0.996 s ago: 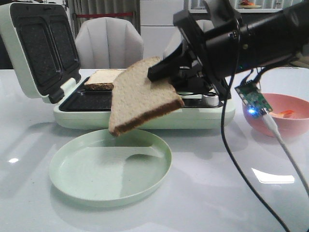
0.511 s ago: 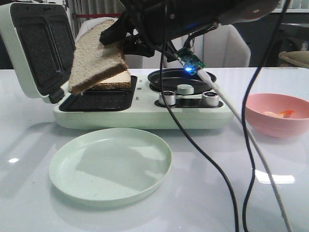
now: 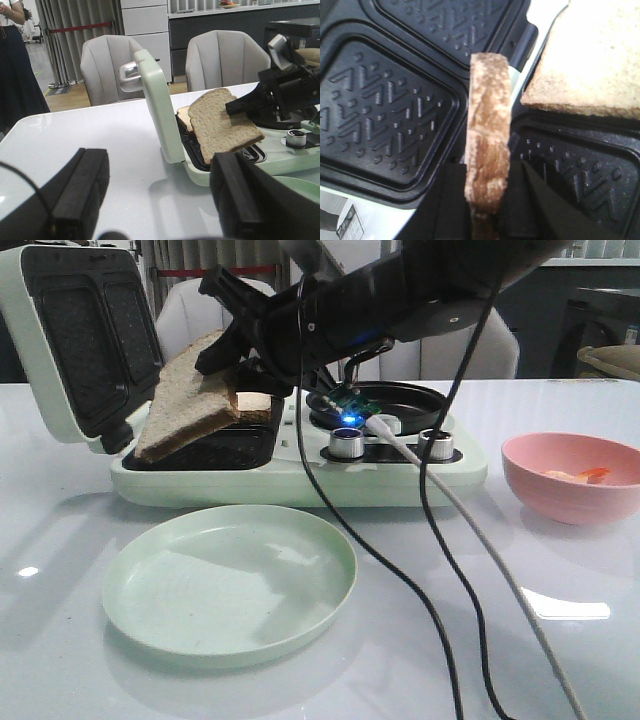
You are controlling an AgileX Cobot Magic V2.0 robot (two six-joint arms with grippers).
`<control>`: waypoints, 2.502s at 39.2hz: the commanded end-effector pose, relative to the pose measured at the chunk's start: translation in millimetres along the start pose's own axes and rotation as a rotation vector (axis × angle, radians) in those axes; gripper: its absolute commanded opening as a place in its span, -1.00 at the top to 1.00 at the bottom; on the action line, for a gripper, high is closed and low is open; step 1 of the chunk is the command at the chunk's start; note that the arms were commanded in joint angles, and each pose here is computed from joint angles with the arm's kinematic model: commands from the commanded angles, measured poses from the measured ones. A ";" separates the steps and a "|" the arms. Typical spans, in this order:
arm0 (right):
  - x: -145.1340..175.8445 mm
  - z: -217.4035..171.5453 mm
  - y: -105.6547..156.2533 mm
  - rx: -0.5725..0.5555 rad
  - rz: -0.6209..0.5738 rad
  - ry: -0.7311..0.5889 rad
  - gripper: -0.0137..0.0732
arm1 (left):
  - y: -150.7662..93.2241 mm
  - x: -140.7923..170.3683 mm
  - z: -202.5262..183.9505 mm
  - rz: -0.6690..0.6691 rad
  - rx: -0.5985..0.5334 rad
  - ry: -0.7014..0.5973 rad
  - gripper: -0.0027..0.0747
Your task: Make breakfast with bread and shrimp
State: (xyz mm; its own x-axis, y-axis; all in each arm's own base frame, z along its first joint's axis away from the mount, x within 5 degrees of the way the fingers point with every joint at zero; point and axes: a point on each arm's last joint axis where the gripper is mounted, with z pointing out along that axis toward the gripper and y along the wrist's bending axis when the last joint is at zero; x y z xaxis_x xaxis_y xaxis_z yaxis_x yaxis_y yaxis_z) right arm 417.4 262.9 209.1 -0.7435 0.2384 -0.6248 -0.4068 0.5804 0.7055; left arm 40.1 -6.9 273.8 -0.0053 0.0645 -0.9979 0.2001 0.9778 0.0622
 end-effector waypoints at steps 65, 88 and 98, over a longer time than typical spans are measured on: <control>-37.2 -33.1 66.1 0.199 -0.530 -0.156 -0.46 | 0.1 -15.4 -1.5 -0.013 0.008 -0.099 -0.34; -50.9 -124.9 89.5 0.299 -0.652 0.083 -0.45 | 0.1 -15.4 -1.5 -0.013 0.008 -0.099 -0.34; -63.4 -180.6 89.9 0.493 -0.589 0.016 -0.45 | 0.1 -15.4 -1.5 -0.013 0.008 -0.099 -0.34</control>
State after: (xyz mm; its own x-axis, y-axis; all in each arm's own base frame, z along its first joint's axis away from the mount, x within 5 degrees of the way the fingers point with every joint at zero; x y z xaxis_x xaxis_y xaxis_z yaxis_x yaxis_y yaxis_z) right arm 346.2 179.6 327.5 -0.5946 -0.3151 -0.7397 -0.5119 0.8578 0.0461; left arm 40.1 -6.9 274.0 -0.0037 0.0642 -0.9979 0.2001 0.9778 0.0622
